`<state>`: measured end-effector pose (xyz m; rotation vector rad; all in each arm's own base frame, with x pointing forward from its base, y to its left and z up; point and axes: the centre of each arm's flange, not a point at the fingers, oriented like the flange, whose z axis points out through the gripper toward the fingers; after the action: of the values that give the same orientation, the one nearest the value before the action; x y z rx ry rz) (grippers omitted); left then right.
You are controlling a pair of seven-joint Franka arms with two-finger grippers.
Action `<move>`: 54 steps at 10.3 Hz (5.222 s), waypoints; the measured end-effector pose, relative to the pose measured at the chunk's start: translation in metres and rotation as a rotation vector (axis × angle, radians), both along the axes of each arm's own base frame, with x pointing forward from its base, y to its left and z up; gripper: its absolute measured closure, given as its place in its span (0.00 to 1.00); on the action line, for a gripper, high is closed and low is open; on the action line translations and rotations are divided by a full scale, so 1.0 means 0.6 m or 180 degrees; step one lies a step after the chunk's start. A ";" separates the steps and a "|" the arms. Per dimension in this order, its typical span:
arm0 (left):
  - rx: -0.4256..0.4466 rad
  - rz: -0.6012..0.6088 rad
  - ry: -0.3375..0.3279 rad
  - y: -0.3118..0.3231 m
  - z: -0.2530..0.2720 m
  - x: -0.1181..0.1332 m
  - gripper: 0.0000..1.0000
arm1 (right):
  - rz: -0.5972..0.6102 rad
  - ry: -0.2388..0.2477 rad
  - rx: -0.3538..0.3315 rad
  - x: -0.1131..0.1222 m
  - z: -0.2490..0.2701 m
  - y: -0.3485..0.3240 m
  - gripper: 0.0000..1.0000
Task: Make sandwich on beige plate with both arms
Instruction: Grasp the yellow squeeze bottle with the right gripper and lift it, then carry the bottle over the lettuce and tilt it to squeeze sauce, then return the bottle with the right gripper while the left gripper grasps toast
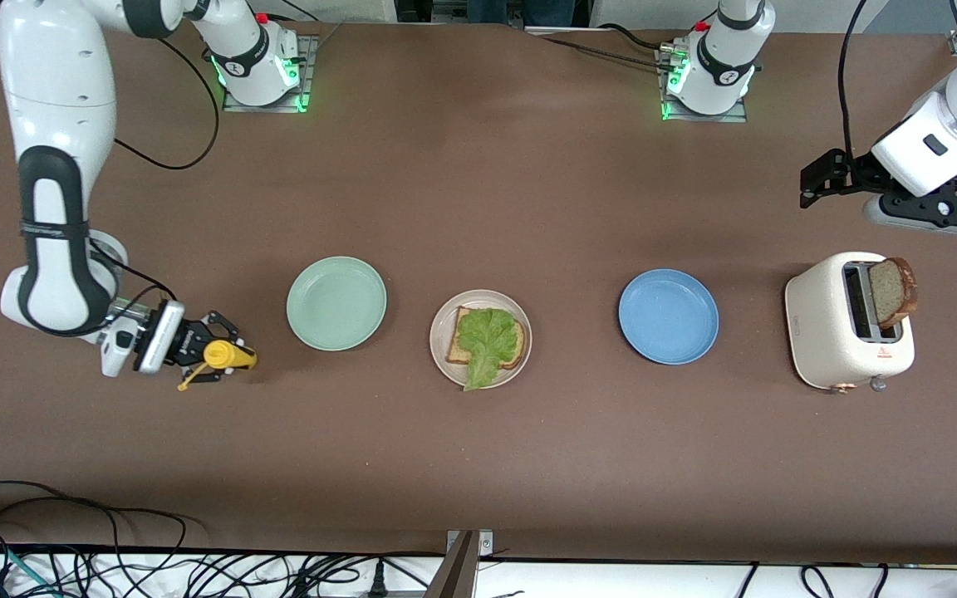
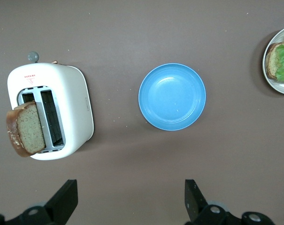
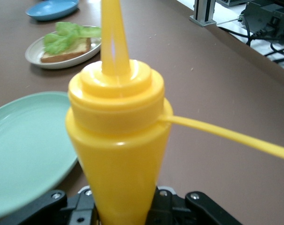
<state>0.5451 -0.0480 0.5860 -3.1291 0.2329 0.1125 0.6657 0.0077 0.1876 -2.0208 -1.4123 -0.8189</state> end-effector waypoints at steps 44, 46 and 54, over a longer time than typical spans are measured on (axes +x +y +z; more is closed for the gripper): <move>0.0084 0.0389 0.0479 0.382 -0.369 0.088 0.80 | -0.0676 0.0686 -0.2695 0.107 0.301 0.072 0.78; 0.0091 0.0392 0.0456 0.383 -0.358 0.090 0.88 | -0.0609 0.0899 -0.2280 0.074 0.289 -0.044 0.79; 0.0248 -0.0181 0.0581 0.187 -0.121 0.108 0.91 | -0.0022 0.0321 -0.0780 -0.104 0.169 -0.291 0.79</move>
<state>0.6099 0.0644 0.5132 -3.0320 0.3101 0.3976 0.6032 -0.1667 0.2892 -2.2157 -1.5100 -0.5597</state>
